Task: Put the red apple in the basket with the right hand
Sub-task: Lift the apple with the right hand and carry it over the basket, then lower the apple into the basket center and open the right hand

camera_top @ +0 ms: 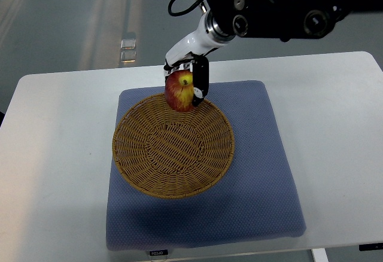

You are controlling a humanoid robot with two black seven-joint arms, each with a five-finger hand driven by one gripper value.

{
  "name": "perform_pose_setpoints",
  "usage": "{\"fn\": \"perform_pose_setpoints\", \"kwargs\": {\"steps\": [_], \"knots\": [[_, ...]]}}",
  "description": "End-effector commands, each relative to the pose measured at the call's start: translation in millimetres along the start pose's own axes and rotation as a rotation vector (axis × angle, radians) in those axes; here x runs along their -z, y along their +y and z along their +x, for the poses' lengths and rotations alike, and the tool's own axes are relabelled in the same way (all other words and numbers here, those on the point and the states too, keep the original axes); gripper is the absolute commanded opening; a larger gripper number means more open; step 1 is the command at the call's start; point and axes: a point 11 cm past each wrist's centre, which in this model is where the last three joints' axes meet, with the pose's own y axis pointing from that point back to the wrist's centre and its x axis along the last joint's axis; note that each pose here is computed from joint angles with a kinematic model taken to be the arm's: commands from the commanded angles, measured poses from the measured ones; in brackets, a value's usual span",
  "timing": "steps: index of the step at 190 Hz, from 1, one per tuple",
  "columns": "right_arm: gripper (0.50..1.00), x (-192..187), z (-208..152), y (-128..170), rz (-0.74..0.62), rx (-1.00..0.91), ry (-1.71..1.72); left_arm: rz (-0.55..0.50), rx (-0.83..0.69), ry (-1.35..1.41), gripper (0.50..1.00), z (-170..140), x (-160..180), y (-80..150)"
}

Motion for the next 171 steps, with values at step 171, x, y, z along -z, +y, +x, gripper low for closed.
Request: {"fn": "perform_pose_setpoints", "kwargs": {"steps": [171], "knots": [[0.637, -10.0, -75.6, -89.3, 0.177, -0.042, -0.228, 0.000, -0.009, 0.001, 1.000, 2.8, 0.1, 0.3]]}}
